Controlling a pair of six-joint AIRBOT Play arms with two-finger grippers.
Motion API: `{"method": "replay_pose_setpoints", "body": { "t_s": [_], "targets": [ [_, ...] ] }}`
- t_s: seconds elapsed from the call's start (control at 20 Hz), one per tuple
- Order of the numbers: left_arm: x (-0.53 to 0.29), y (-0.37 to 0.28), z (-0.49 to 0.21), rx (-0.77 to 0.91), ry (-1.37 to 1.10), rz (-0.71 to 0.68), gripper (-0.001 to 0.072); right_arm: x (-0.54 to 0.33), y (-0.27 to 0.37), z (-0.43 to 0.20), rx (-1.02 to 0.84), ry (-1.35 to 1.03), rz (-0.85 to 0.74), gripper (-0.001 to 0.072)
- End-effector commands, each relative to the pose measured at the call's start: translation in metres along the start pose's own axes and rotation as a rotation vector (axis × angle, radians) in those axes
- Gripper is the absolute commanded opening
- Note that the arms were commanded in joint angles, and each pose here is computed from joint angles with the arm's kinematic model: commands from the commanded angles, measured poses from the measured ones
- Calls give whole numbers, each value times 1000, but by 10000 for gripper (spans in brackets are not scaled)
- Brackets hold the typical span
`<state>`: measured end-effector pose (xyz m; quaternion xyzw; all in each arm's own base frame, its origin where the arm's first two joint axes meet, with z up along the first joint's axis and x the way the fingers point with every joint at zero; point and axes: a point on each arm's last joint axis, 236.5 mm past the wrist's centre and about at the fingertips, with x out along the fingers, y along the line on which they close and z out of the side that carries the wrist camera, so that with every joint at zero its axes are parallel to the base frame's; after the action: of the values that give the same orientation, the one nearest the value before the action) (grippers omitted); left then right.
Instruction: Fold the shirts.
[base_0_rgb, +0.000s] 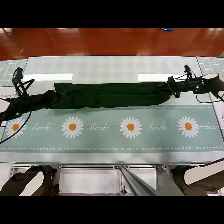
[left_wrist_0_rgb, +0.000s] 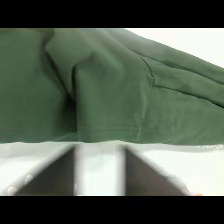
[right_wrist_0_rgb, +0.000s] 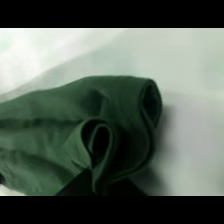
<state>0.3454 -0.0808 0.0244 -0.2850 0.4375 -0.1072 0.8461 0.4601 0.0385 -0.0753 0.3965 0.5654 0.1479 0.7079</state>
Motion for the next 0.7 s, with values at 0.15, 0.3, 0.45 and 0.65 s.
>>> {"method": "replay_pose_setpoints", "body": {
  "t_s": [0.15, 0.3, 0.45, 0.65],
  "targets": [
    [31, -60, -26, 137, 63, -129, 17, -87, 26, -26, -190, -62, -162, 24],
    [76, -113, -49, 222, 178, -186, 16, -127, 46, -54, -271, -115, -204, 25],
    [131, -181, -75, 307, 319, -264, 15, -156, 75, -89, -338, -158, -201, 25],
    [187, -250, -133, 383, 542, -308, 15, -186, 107, -121, -382, -238, -188, 25]
  ]
}}
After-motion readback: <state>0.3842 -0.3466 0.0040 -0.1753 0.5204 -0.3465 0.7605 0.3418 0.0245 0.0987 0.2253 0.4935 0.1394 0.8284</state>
